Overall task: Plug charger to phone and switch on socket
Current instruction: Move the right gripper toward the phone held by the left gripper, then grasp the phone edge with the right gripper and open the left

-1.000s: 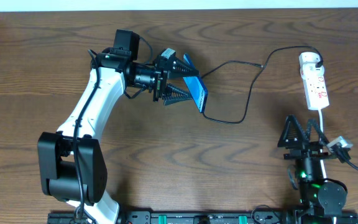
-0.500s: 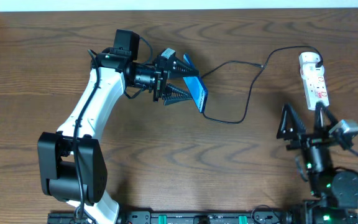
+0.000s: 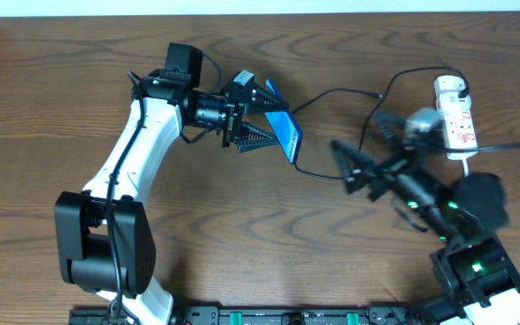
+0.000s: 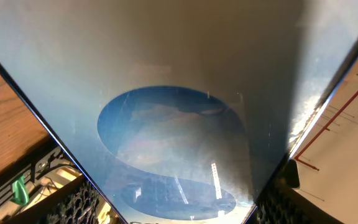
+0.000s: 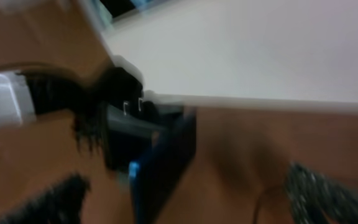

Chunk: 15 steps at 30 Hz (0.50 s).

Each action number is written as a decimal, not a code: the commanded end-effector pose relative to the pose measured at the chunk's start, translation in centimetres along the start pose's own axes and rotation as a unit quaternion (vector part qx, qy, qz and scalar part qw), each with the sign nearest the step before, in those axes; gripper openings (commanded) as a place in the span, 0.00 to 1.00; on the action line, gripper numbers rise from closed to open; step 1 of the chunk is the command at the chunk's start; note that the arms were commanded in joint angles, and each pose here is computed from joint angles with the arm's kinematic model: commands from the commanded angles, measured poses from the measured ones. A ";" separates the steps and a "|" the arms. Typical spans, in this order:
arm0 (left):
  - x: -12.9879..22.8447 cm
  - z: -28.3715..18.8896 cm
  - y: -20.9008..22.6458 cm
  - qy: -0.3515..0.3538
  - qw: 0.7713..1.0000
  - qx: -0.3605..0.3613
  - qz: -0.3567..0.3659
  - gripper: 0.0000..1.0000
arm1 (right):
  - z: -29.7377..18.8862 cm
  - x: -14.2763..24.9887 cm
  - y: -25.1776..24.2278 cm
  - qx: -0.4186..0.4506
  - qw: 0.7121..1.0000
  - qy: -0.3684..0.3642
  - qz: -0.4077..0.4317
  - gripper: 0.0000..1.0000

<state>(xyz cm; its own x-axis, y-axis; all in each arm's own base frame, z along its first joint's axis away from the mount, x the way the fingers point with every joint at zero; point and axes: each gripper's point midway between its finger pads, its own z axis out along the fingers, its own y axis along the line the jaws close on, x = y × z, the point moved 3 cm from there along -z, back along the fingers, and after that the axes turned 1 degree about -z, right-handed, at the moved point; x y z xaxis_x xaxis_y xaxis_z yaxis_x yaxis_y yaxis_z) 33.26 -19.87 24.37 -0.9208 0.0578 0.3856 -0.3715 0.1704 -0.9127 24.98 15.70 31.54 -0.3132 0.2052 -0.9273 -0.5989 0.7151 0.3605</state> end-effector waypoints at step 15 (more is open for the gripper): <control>1.3 -0.1 -1.2 0.010 1.000 0.013 0.020 0.53 | 1.1 -1.5 6.0 0.083 0.992 0.083 -0.040 0.99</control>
<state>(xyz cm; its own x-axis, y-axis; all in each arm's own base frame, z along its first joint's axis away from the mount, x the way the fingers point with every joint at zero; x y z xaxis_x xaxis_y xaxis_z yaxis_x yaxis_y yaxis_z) 33.28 -19.87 24.31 -0.9209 0.0558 0.3857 -0.3716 0.1727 -0.9122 22.26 20.66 34.96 -0.4080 0.0429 -0.9120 -0.5288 0.8032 0.2743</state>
